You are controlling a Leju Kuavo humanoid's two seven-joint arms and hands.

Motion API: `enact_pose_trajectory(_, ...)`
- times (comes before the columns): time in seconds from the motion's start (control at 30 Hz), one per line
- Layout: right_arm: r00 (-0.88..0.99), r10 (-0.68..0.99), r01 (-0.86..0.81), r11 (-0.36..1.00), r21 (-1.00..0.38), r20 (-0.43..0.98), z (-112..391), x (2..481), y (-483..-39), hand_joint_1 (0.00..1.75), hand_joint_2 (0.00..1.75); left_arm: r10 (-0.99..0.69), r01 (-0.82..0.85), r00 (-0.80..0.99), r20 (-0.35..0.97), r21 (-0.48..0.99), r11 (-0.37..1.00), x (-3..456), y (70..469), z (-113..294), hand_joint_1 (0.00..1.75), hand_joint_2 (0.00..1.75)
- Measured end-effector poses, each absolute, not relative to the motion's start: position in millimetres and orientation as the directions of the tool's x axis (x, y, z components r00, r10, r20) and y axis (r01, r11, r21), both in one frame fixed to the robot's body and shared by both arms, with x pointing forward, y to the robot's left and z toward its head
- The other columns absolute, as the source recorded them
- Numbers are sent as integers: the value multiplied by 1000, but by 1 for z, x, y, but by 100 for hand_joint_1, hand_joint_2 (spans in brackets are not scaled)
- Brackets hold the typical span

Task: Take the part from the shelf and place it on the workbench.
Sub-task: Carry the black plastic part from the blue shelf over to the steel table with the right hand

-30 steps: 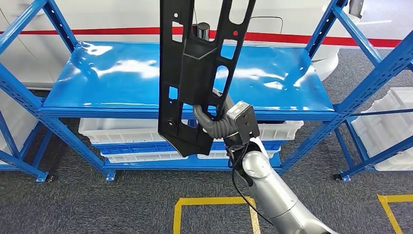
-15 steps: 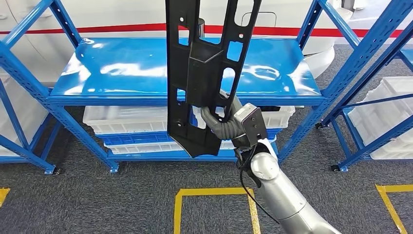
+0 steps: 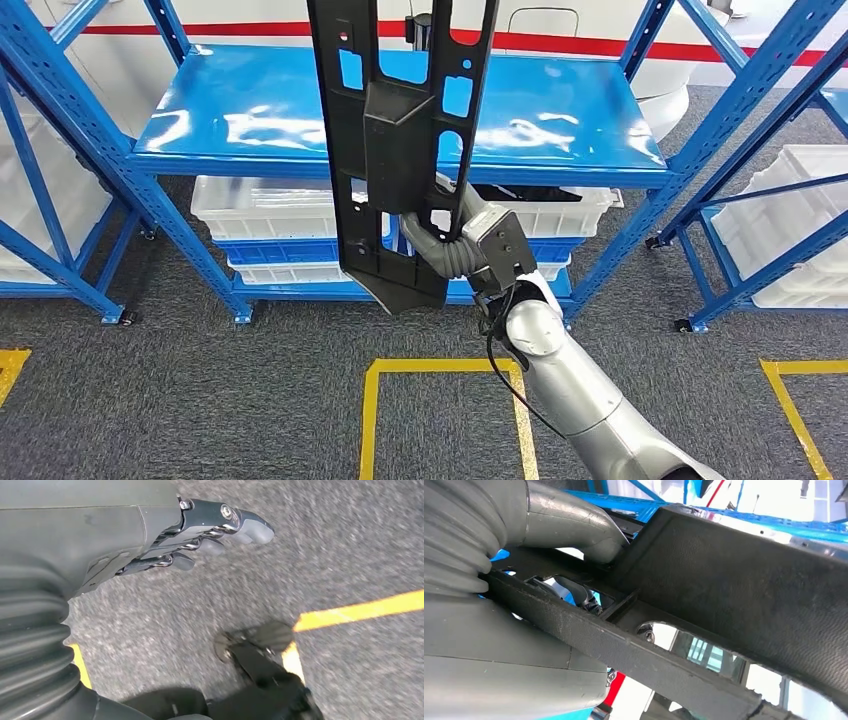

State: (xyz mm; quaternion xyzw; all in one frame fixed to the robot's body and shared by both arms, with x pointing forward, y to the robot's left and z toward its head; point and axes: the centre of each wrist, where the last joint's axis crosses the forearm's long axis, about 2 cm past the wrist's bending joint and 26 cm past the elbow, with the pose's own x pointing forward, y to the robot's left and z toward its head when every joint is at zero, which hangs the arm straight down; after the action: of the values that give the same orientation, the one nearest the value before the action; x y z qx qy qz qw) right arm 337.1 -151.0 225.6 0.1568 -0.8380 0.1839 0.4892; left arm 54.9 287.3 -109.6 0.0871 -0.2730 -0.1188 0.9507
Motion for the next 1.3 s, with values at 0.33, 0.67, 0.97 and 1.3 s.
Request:
enact_pose_trajectory(0.33, -490, -71, -406, 901, -155, 869, 227, 341, -146, 175, 175, -282, 178, 833, 475, 253, 951, 45, 301, -111, 0, 175)
enact_pose_trajectory(0.67, -467, -51, -349, 928, -131, 883, 203, 335, -164, 175, 175, -291, 173, 838, 462, 281, 944, 42, 307, -111, 0, 175)
enact_pose_trajectory(0.97, -454, -17, -309, 941, -139, 891, 188, 328, -173, 175, 175, -301, 177, 843, 446, 299, 938, 39, 318, -111, 0, 175)
enact_pose_trajectory(1.3, -504, -16, -266, 954, -138, 864, 197, 311, -170, 175, 175, -340, 239, 819, 462, 263, 935, 40, 315, -111, 0, 175)
